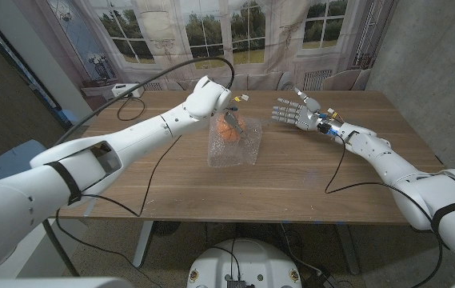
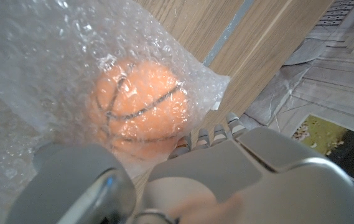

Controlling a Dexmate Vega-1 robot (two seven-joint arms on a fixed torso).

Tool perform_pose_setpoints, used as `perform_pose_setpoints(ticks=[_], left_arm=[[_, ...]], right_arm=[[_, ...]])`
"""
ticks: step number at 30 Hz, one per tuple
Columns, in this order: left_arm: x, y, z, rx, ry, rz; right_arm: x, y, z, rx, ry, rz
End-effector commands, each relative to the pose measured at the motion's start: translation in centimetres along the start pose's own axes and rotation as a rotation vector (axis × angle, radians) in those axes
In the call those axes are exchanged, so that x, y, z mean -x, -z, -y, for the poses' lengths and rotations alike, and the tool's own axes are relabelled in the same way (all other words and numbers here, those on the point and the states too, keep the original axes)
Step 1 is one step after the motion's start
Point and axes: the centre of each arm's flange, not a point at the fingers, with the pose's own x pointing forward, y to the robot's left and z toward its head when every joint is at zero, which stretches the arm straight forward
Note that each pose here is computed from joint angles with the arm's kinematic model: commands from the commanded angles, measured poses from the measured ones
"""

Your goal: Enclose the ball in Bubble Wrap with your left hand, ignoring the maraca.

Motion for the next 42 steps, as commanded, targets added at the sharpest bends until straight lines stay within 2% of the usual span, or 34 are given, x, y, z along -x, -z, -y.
perform_pose_setpoints(ticks=[1,8,12,16,21,24,25,27,28,30,34,36,40,42], left_arm=[[1.0,1.9,-1.0,0.142,-0.013,0.077],[1.7,3.4,-1.8,0.215,-0.03,0.099],[2.2,4.2,-2.2,0.227,-0.054,0.08],[2.9,5.1,-2.6,0.268,-0.116,0.071],[3.6,6.3,-2.3,0.36,-0.224,0.095],[4.0,7.0,-1.8,0.46,-0.324,0.14],[4.2,7.4,-1.4,0.53,-0.385,0.174],[4.3,7.6,-1.2,0.567,-0.42,0.193],[4.5,7.8,-0.6,0.643,-0.474,0.222],[4.6,8.1,0.0,0.72,-0.533,0.24],[4.6,8.5,1.1,0.897,-0.592,0.294],[4.4,8.7,1.7,0.988,-0.597,0.328],[3.8,8.7,2.8,1.077,-0.587,0.374],[3.5,8.7,3.3,1.125,-0.579,0.409]], right_arm=[[-0.3,0.1,0.0,-0.001,-0.002,0.002],[-0.3,0.2,0.0,-0.005,-0.003,0.001],[-0.4,0.2,0.0,-0.004,-0.005,0.0],[-0.4,0.2,0.0,0.004,-0.004,0.002],[-0.7,0.0,-0.1,0.017,-0.008,0.005],[-0.9,0.0,-0.1,0.027,-0.011,0.005],[-1.1,-0.1,-0.2,0.035,-0.013,0.004],[-1.2,-0.1,-0.2,0.042,-0.016,0.002],[-1.4,-0.2,-0.2,0.057,-0.018,0.002],[-1.5,-0.3,-0.2,0.071,-0.022,0.004],[-1.8,-0.4,-0.2,0.107,-0.019,0.022],[-2.0,-0.5,-0.2,0.123,-0.018,0.044],[-2.3,-0.9,-0.5,0.164,-0.014,0.115],[-2.4,-1.1,-0.8,0.187,-0.007,0.168]])
